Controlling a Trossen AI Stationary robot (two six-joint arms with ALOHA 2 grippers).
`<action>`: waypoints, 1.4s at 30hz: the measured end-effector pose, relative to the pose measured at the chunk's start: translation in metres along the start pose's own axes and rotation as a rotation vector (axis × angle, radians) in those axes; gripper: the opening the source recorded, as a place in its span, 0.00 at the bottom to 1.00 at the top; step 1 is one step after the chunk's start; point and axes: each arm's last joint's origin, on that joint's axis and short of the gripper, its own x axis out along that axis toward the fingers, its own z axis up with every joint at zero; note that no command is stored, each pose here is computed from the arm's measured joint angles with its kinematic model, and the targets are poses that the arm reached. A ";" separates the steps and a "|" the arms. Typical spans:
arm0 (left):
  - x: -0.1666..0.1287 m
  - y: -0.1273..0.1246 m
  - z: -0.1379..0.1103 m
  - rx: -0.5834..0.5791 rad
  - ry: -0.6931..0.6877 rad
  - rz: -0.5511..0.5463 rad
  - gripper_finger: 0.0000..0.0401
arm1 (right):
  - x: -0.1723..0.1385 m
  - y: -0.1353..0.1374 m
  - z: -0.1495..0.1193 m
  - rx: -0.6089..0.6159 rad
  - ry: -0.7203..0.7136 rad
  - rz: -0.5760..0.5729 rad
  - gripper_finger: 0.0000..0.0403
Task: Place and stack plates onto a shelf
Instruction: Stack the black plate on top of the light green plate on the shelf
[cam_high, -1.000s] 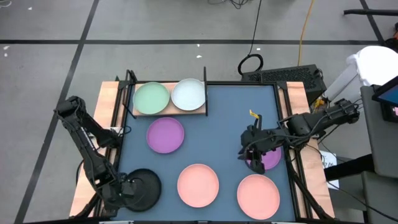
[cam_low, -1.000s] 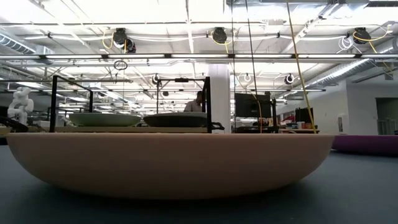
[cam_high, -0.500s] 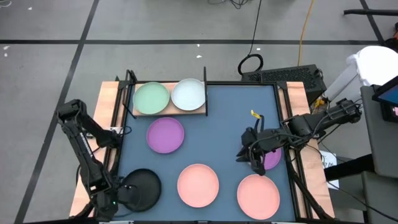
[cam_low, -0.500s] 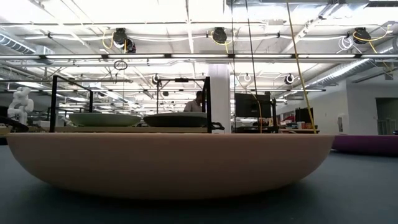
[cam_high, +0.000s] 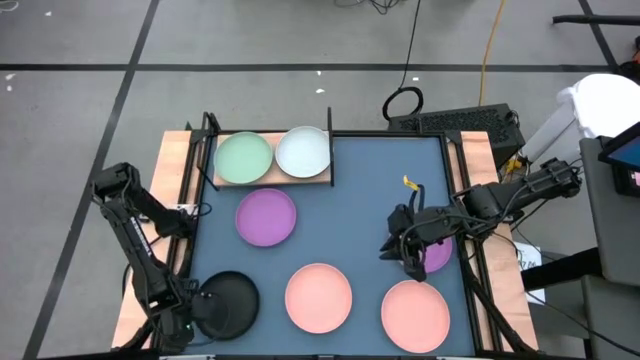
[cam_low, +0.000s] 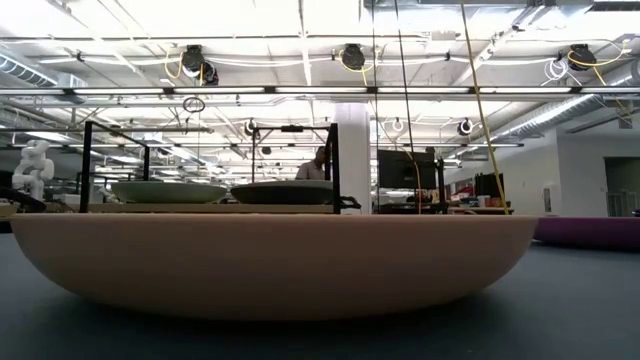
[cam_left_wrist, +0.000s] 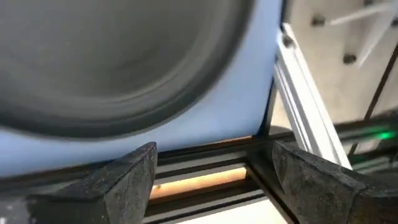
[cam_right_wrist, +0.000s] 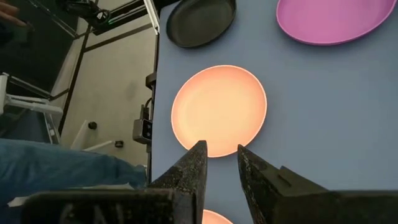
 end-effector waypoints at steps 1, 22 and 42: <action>-0.003 0.002 0.002 -0.037 -0.004 -0.003 0.80 | 0.000 0.000 0.000 0.000 0.000 0.000 0.19; -0.024 0.084 0.054 -0.224 -0.085 0.303 0.60 | 0.000 0.001 0.003 0.052 -0.045 -0.002 0.19; 0.010 0.114 0.063 -0.215 -0.178 0.232 0.60 | 0.000 0.002 0.004 0.071 -0.053 0.004 0.19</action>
